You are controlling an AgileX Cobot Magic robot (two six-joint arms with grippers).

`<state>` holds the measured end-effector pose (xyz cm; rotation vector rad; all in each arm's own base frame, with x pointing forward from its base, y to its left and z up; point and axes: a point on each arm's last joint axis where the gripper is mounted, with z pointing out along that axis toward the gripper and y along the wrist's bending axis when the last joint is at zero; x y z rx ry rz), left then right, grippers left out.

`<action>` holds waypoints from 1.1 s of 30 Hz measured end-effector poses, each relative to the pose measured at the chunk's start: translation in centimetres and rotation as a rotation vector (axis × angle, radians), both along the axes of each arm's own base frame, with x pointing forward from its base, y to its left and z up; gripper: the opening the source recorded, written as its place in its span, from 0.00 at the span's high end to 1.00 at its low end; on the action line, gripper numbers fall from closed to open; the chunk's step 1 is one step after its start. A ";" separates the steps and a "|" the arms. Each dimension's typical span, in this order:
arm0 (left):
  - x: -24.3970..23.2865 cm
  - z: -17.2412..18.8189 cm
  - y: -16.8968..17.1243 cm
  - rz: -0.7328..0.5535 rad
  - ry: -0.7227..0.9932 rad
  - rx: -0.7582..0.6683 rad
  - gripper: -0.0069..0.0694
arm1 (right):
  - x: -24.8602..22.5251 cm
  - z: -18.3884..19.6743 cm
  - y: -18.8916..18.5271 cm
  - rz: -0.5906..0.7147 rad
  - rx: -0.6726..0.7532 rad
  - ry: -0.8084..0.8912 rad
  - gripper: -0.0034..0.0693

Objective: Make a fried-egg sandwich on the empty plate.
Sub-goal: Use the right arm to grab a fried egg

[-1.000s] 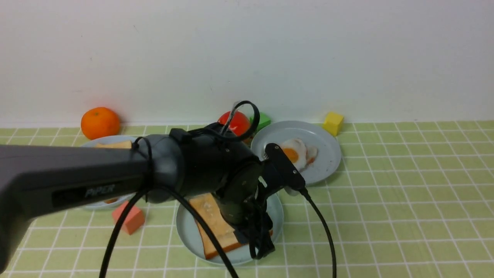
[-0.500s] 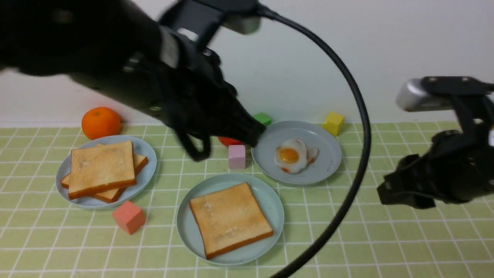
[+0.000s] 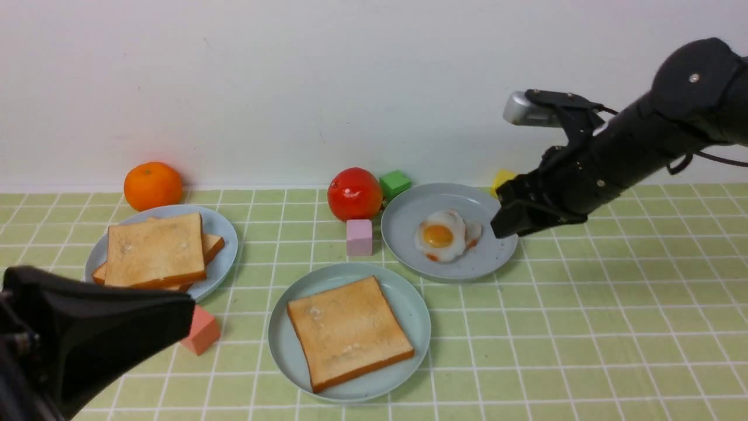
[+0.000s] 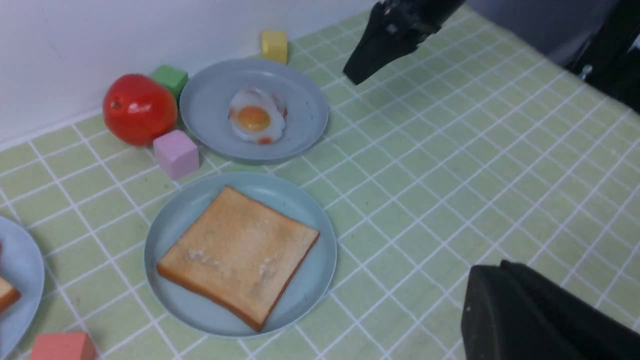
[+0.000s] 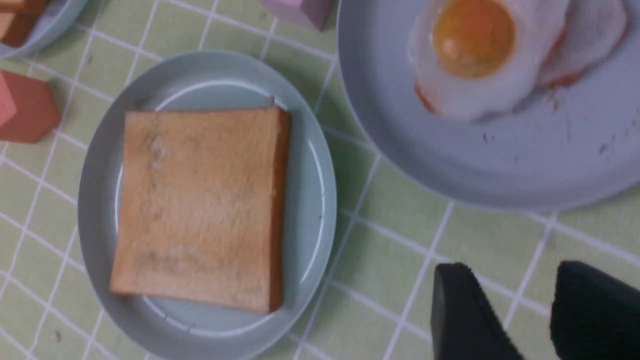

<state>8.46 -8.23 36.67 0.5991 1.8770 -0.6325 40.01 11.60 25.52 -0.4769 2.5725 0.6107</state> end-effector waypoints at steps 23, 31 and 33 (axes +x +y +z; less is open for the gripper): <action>0.5 -0.1 -0.5 0.005 -0.040 -0.092 0.93 | 11.6 -9.2 2.2 0.026 0.054 -0.020 0.39; 0.5 -0.1 -0.5 0.006 -0.039 -0.094 0.93 | 11.9 -9.3 2.3 0.028 0.065 -0.051 0.39; 0.5 -0.1 -0.5 0.006 -0.037 -0.096 0.93 | 12.0 -9.5 2.3 0.026 0.067 -0.051 0.39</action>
